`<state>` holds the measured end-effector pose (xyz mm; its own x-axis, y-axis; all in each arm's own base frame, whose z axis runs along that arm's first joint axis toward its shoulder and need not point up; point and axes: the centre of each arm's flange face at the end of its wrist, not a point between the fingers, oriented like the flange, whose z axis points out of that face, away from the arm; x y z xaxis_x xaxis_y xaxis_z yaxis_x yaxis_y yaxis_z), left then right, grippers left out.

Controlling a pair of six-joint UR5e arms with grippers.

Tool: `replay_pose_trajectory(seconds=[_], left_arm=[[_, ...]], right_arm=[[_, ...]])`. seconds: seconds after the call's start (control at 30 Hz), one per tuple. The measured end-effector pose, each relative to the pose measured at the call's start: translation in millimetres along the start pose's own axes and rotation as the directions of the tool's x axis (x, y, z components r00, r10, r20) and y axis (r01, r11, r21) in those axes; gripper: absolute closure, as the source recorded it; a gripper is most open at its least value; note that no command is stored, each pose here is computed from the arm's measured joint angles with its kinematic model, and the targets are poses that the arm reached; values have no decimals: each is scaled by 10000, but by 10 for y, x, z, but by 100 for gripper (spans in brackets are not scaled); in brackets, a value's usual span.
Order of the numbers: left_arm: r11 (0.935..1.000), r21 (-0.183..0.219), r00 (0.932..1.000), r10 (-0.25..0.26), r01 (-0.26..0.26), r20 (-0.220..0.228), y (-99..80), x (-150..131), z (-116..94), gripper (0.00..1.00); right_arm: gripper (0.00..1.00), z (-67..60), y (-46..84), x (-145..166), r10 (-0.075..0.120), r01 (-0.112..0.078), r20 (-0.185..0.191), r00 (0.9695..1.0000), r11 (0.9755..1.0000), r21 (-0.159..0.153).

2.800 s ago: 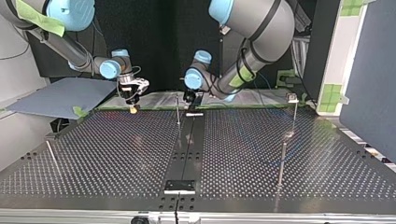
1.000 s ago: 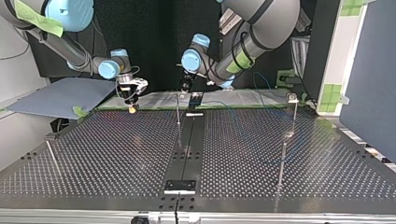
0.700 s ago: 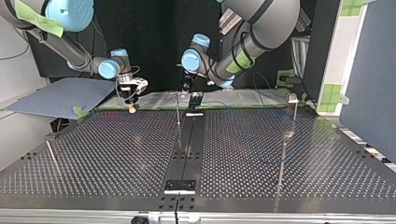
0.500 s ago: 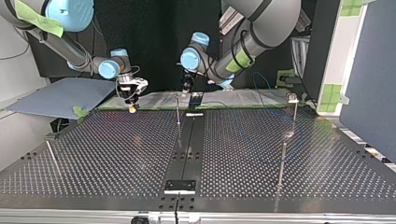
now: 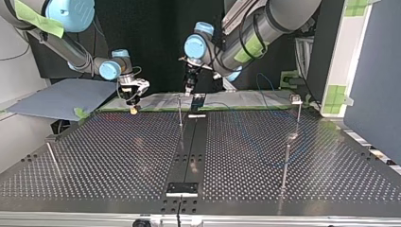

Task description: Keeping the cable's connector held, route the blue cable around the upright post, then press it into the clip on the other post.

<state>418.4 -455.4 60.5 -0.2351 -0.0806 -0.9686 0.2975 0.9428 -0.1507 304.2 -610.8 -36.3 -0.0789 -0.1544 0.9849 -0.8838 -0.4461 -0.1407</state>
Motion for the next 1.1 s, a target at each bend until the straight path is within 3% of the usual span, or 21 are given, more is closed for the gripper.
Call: replay_pose_trajectory(seconds=[0.23,0.5,0.9,1.1], left_arm=[[9973,-201,9975,-712,711,-45,66,-159,-287,0],[9885,-563,9901,-1406,1405,30,163,-315,-607,0],[9859,-1218,9932,-1109,1146,364,359,-528,-1036,0],[9892,-1304,9973,-627,671,373,420,-603,-1271,0]], right_arm=[[100,-1,5,-3,39,-39,9,10000,10000,-14],[100,0,5,-6,64,-64,2,10000,10000,-11],[100,4,8,-1,139,-139,-37,9999,9999,38],[100,4,9,-4,143,-143,-34,9999,9999,37]])
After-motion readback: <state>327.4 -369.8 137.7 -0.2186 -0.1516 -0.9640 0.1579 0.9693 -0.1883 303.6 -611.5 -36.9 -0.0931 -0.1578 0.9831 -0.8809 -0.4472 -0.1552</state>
